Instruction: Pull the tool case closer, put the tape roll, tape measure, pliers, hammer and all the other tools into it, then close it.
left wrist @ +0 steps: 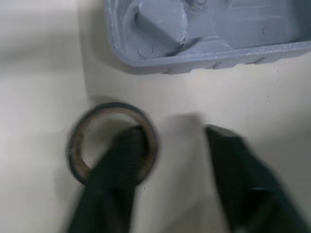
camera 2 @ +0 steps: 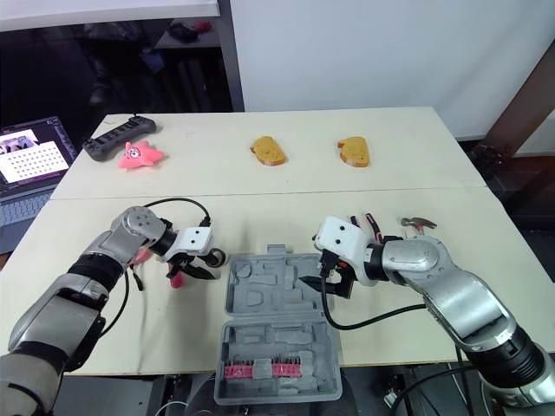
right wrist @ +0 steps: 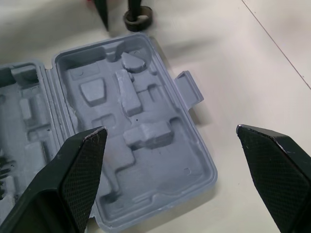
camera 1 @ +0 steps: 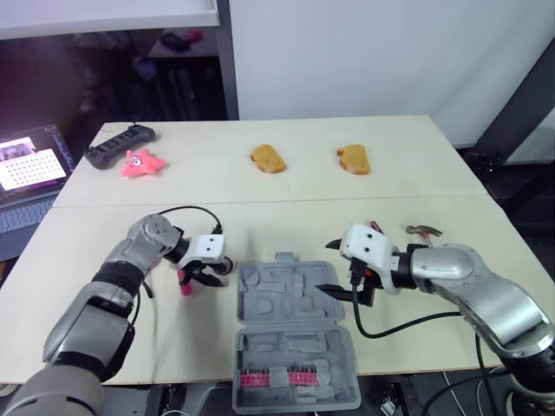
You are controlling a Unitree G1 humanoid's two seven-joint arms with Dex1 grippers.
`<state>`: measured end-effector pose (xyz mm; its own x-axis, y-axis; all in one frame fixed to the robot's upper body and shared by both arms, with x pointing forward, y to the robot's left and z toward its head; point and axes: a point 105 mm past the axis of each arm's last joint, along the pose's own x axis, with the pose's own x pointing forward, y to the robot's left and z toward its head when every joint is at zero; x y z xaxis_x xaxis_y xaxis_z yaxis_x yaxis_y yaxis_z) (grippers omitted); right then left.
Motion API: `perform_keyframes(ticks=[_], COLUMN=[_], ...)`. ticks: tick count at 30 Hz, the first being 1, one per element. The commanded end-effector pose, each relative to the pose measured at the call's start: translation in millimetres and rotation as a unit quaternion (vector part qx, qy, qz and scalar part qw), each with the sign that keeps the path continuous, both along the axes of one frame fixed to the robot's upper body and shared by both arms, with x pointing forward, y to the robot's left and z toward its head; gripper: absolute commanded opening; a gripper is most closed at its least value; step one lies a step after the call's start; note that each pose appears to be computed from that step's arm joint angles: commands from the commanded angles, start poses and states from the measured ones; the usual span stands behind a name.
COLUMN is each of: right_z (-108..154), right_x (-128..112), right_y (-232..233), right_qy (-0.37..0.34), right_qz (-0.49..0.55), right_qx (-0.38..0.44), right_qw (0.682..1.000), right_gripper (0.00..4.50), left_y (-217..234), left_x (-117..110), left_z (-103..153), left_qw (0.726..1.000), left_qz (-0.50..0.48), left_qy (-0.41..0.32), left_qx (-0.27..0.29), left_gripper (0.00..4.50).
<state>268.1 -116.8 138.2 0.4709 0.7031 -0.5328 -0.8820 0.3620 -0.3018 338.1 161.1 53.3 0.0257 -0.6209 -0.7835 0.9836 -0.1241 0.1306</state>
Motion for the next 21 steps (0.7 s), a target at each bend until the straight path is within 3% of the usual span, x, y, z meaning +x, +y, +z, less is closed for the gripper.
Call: perform_keyframes(ticks=[1,8,17,21], right_z=[8.1,8.6,7.6,7.6], right_x=[-0.7,0.9,2.4,2.8], right_y=[3.5,4.8,4.4,5.3], right_qy=[-0.019,-0.022,-0.026,-0.028], right_qz=[0.005,0.006,0.001,-0.002], right_qx=[0.007,0.008,0.006,0.008], right_qw=[1.000,1.000,1.000,1.000], right_gripper=[4.50,4.50,4.50,4.50], left_y=[2.2,6.5,-22.9,-37.9], left_x=[4.3,6.1,-4.4,-9.0], left_z=[11.2,17.9,48.3,37.4], left_qw=[1.000,0.999,0.994,0.991], left_qz=[-0.004,-0.012,-0.088,-0.118], left_qy=[-0.023,-0.042,-0.033,-0.026], left_qx=[0.002,-0.001,-0.060,-0.054], left_gripper=[0.06,0.06,0.06,0.06])
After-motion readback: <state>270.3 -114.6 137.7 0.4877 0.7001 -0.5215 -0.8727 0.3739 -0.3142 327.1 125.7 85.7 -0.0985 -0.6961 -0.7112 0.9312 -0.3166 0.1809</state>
